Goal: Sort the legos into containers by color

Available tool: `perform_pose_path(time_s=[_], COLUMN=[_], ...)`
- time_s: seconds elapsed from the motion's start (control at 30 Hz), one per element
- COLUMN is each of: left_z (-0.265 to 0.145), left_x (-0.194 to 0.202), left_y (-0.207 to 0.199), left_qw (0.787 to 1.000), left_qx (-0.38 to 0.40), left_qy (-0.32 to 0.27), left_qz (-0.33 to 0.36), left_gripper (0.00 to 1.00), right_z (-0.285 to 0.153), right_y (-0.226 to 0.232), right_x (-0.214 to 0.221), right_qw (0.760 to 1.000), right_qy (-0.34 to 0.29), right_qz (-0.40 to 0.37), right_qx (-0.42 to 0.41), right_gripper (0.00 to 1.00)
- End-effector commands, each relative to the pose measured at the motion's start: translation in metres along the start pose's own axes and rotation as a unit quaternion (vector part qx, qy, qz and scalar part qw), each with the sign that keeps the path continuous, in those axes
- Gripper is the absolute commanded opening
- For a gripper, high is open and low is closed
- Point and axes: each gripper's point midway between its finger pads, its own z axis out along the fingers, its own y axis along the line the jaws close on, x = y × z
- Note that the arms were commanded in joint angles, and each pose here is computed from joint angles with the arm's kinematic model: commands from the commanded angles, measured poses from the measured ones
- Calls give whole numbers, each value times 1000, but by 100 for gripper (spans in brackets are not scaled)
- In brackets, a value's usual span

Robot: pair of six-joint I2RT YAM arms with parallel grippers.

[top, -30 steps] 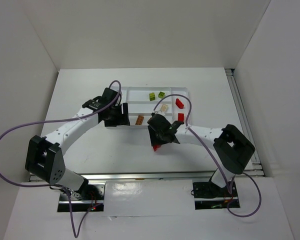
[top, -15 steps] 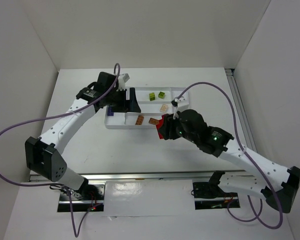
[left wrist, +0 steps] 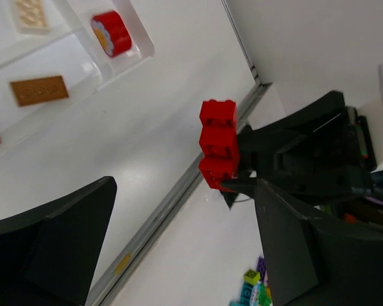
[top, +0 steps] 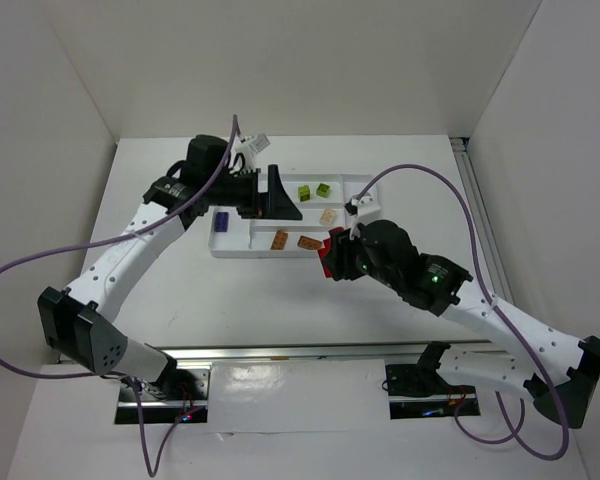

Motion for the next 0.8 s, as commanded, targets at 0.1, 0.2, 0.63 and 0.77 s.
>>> perform_pose_path(time_s=[0.1, 0.2, 0.63, 0.77], left_z=[17, 30, 67, 76], left_x=[29, 43, 50, 53], left_y=[-27, -25, -38, -38], left_qw=[995, 993, 984, 984], left_qx=[82, 89, 152, 145], left_qy=[38, 60, 80, 86], left_qz=[-42, -56, -47, -48], left_gripper=[100, 100, 98, 96], right_z=[-7, -8, -4, -8], right_y=[10, 15, 22, 20], right_x=[-29, -30, -33, -35], right_qw=[999, 999, 998, 998], right_qy=[-45, -45, -46, -57], right_qz=[-3, -2, 1, 3], right_qx=[-15, -28, -38, -36], right_gripper=[32, 32, 30, 30])
